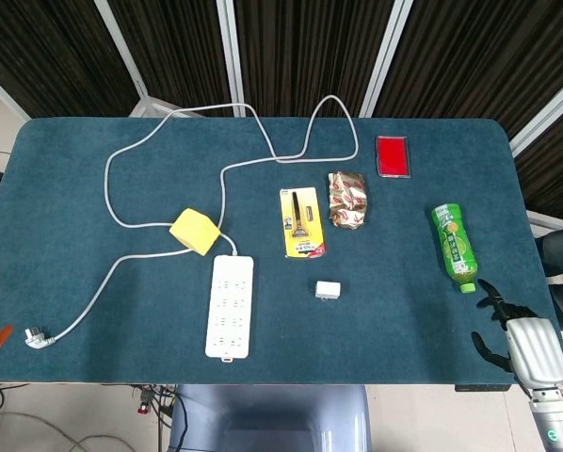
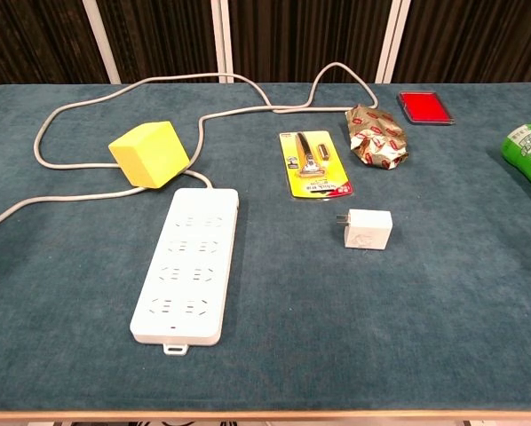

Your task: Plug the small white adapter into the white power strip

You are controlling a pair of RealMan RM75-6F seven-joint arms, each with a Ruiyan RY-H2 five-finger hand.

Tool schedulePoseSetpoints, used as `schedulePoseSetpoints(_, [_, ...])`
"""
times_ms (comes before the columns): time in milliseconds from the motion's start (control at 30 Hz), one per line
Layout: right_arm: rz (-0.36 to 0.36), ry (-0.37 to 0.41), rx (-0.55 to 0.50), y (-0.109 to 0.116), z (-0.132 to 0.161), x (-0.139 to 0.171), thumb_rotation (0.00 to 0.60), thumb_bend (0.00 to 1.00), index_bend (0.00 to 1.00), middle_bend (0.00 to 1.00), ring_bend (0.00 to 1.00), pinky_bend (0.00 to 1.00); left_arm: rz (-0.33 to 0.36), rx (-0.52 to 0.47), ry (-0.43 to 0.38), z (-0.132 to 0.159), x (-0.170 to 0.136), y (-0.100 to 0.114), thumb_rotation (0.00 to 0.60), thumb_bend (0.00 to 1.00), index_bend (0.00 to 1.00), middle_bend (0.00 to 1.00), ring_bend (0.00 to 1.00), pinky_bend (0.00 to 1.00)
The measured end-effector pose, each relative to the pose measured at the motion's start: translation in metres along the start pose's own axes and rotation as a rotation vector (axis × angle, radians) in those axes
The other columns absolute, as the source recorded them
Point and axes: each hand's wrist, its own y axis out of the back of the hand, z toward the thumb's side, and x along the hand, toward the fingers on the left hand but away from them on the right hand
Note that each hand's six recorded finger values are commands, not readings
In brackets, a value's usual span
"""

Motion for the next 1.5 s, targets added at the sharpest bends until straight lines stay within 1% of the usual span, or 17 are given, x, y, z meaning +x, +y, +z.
schedulePoseSetpoints(33, [0.017, 0.007, 0.003, 0.0, 0.001, -0.002, 0.6, 0.42, 0.12, 0.66, 0.72, 0.69, 0.0, 0.0, 0.0, 0.0, 0.0, 0.0, 0.6, 0.08, 0.17, 0.0, 0.0, 0.0])
schedulePoseSetpoints(133, [0.082, 0.028, 0.011, -0.001, 0.007, -0.01, 0.6, 0.42, 0.12, 0.72, 0.78, 0.72, 0.001, 0.0, 0.001, 0.0, 0.001, 0.0, 0.6, 0.08, 0.17, 0.0, 0.0, 0.0])
schedulePoseSetpoints(200, [0.141, 0.041, 0.008, -0.003, 0.011, -0.014, 0.6, 0.44, 0.12, 0.76, 0.81, 0.74, 0.001, 0.001, 0.003, 0.0, 0.001, 0.0, 0.6, 0.08, 0.17, 0.0, 0.0, 0.0])
schedulePoseSetpoints(267, [0.215, 0.052, 0.0, -0.006, 0.017, -0.018, 0.6, 0.49, 0.12, 0.79, 0.83, 0.75, 0.0, 0.001, 0.004, 0.0, 0.001, 0.0, 0.6, 0.08, 0.17, 0.0, 0.0, 0.0])
schedulePoseSetpoints(333, [0.289, 0.061, -0.008, -0.01, 0.023, -0.021, 0.6, 0.6, 0.12, 0.82, 0.86, 0.77, -0.001, 0.002, 0.003, 0.0, 0.001, 0.0, 0.6, 0.08, 0.17, 0.0, 0.0, 0.0])
schedulePoseSetpoints(367, [0.342, 0.067, -0.011, -0.013, 0.027, -0.022, 0.6, 0.64, 0.12, 0.83, 0.86, 0.77, -0.001, 0.002, 0.003, 0.0, 0.001, 0.0, 0.6, 0.08, 0.17, 0.0, 0.0, 0.0])
schedulePoseSetpoints(400, [0.382, 0.071, -0.012, -0.016, 0.03, -0.023, 0.6, 0.71, 0.12, 0.83, 0.87, 0.77, -0.001, 0.002, 0.003, 0.0, 0.001, 0.0, 0.6, 0.08, 0.17, 0.0, 0.0, 0.0])
schedulePoseSetpoints(500, [0.507, 0.088, -0.007, -0.023, 0.043, -0.027, 0.6, 0.79, 0.12, 0.84, 0.88, 0.78, -0.002, 0.001, 0.004, -0.001, 0.001, -0.001, 0.6, 0.08, 0.17, 0.0, 0.0, 0.0])
schedulePoseSetpoints(567, [0.569, 0.106, 0.0, -0.025, 0.054, -0.033, 0.6, 0.79, 0.12, 0.85, 0.88, 0.79, -0.002, 0.0, 0.005, -0.001, 0.002, -0.001, 0.6, 0.08, 0.17, 0.0, 0.0, 0.0])
schedulePoseSetpoints(667, [0.599, 0.111, 0.003, -0.027, 0.065, -0.042, 0.6, 0.79, 0.12, 0.85, 0.88, 0.79, -0.005, 0.0, 0.008, -0.002, 0.002, -0.001, 0.6, 0.08, 0.18, 0.0, 0.0, 0.0])
schedulePoseSetpoints(833, [0.628, 0.075, -0.033, -0.035, 0.074, -0.056, 0.6, 0.8, 0.12, 0.85, 0.88, 0.79, -0.004, -0.001, 0.011, -0.002, 0.003, -0.001, 0.6, 0.08, 0.17, 0.0, 0.0, 0.0])
schedulePoseSetpoints(1100, [0.671, 0.041, -0.052, -0.061, 0.091, -0.082, 0.6, 0.79, 0.12, 0.85, 0.88, 0.79, -0.002, -0.003, 0.022, -0.005, 0.004, 0.0, 0.6, 0.08, 0.18, 0.0, 0.0, 0.0])
schedulePoseSetpoints(1267, [0.691, 0.045, -0.038, -0.08, 0.104, -0.093, 0.6, 0.79, 0.12, 0.85, 0.88, 0.79, 0.008, -0.01, 0.032, -0.008, 0.004, 0.003, 0.6, 0.08, 0.18, 0.0, 0.0, 0.0])
schedulePoseSetpoints(1500, [0.701, 0.049, -0.04, -0.094, 0.117, -0.101, 0.6, 0.79, 0.12, 0.85, 0.88, 0.79, 0.005, -0.012, 0.027, -0.007, 0.004, 0.003, 0.6, 0.08, 0.17, 0.0, 0.0, 0.0])
